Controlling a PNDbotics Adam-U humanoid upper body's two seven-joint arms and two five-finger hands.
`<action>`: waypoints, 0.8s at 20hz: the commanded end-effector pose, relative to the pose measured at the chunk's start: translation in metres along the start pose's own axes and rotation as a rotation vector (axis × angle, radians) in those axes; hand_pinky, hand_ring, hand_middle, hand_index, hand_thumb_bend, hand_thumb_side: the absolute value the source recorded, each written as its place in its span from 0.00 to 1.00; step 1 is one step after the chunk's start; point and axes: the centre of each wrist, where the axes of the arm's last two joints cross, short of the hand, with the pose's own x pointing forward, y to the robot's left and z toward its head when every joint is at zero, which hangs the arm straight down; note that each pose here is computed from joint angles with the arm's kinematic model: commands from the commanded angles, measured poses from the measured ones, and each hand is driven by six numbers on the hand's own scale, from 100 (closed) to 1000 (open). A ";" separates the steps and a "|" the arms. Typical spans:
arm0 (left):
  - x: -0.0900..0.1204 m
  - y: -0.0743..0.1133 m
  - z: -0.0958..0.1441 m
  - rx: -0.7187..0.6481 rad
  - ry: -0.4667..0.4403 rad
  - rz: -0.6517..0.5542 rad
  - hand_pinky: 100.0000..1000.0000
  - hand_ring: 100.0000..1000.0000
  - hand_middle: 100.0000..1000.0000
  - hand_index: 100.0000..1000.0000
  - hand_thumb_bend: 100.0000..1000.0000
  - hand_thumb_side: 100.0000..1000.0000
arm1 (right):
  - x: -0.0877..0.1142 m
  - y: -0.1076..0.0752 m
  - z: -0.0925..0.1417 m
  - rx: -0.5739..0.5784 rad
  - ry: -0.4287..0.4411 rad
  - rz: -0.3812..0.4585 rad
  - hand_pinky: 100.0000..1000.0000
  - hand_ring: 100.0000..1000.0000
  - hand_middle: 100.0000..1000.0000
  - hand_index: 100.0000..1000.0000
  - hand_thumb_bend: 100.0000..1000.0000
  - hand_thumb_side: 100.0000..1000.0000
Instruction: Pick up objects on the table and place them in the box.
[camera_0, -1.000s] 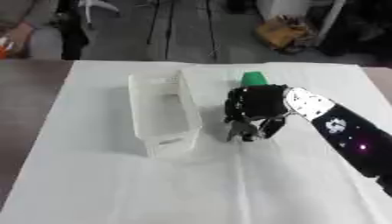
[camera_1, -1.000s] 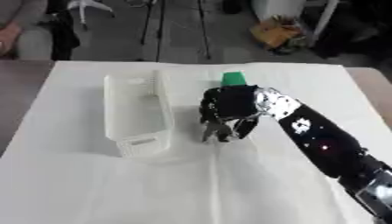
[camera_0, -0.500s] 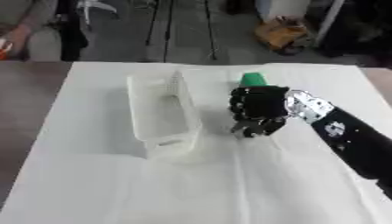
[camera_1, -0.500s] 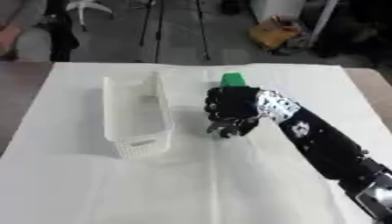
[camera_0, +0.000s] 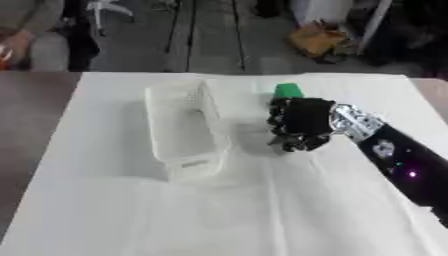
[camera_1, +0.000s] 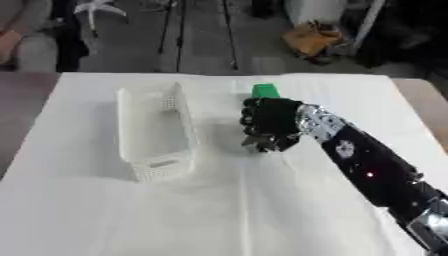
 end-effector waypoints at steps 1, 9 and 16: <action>0.007 0.005 -0.006 -0.001 -0.030 -0.015 0.49 0.93 0.98 0.93 0.41 1.00 | -0.023 -0.016 0.012 -0.238 -0.133 -0.035 0.73 0.60 0.40 0.46 0.38 0.26; 0.007 0.005 -0.005 -0.001 -0.028 -0.015 0.49 0.93 0.98 0.93 0.41 1.00 | -0.035 -0.037 0.011 -0.446 -0.098 -0.004 0.56 0.40 0.29 0.46 0.37 0.14; 0.007 0.005 -0.005 0.000 -0.028 -0.015 0.49 0.93 0.98 0.93 0.41 1.00 | -0.045 -0.054 0.006 -0.573 -0.075 0.012 0.49 0.28 0.29 0.46 0.36 0.10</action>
